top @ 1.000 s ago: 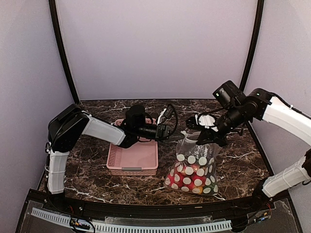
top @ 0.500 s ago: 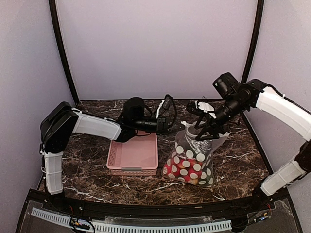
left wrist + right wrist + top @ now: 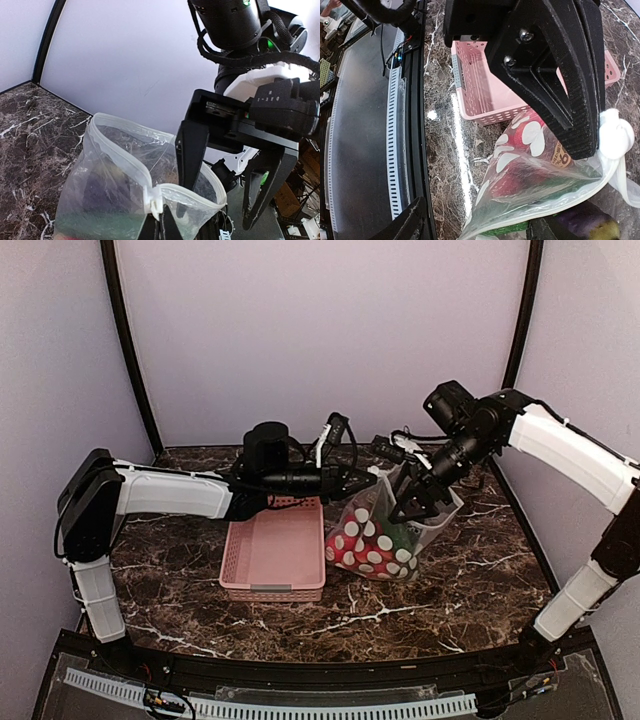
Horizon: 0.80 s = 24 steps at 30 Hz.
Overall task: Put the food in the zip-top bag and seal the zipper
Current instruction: Pass from the left arm to the right
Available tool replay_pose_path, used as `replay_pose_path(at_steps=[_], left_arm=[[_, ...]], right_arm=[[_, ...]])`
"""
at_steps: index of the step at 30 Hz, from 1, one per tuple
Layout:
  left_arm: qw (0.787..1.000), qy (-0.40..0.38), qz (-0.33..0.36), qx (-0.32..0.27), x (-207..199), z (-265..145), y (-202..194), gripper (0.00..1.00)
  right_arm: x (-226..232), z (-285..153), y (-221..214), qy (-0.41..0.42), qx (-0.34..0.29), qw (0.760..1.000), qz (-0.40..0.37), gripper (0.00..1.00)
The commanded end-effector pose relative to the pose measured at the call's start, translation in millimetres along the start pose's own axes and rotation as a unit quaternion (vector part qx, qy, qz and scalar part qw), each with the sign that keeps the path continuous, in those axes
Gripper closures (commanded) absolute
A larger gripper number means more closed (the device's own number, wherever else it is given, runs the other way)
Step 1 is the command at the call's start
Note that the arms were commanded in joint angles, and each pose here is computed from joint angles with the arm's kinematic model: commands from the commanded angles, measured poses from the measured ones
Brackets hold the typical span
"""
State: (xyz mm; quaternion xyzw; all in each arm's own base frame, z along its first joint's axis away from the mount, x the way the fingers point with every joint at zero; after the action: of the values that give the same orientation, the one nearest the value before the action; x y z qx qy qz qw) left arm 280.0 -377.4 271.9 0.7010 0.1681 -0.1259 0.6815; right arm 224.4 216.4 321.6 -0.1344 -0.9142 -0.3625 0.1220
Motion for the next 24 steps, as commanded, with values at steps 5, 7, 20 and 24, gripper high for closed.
replay_pose_path(at_steps=[5, 7, 20, 24], left_arm=[[0.999, 0.024, 0.004, -0.023, -10.0, -4.3, 13.0, 0.99], [0.999, 0.025, 0.005, -0.022, -10.6, -6.0, 10.8, 0.99], [0.999, -0.003, 0.032, 0.013, -9.2, -8.8, -11.6, 0.69], [1.0, -0.001, 0.02, 0.01, -1.4, -2.3, -15.9, 0.69]], right_arm=[[-17.8, 11.6, 14.4, -0.092, 0.02, 0.995, 0.03, 0.49], [-24.7, 11.6, 15.6, -0.125, 0.023, 0.991, 0.032, 0.62], [-15.1, 9.5, 8.3, -0.133, 0.01, 0.991, -0.016, 1.0], [-13.8, 9.7, 7.5, -0.132, 0.011, 0.991, -0.018, 1.0]])
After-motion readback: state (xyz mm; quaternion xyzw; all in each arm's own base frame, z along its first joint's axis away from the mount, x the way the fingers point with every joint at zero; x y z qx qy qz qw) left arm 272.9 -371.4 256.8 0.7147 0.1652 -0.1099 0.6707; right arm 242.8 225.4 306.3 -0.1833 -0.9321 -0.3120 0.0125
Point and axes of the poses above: each gripper's point midway between its finger pads, its own z axis out along the fingers, its own x axis along the line the jaws close on, y = z × x, the point moved 10 cm from there along -z, back along the fingers, and after that the axes turned 4 degrees about z, right-handed, at the moved point
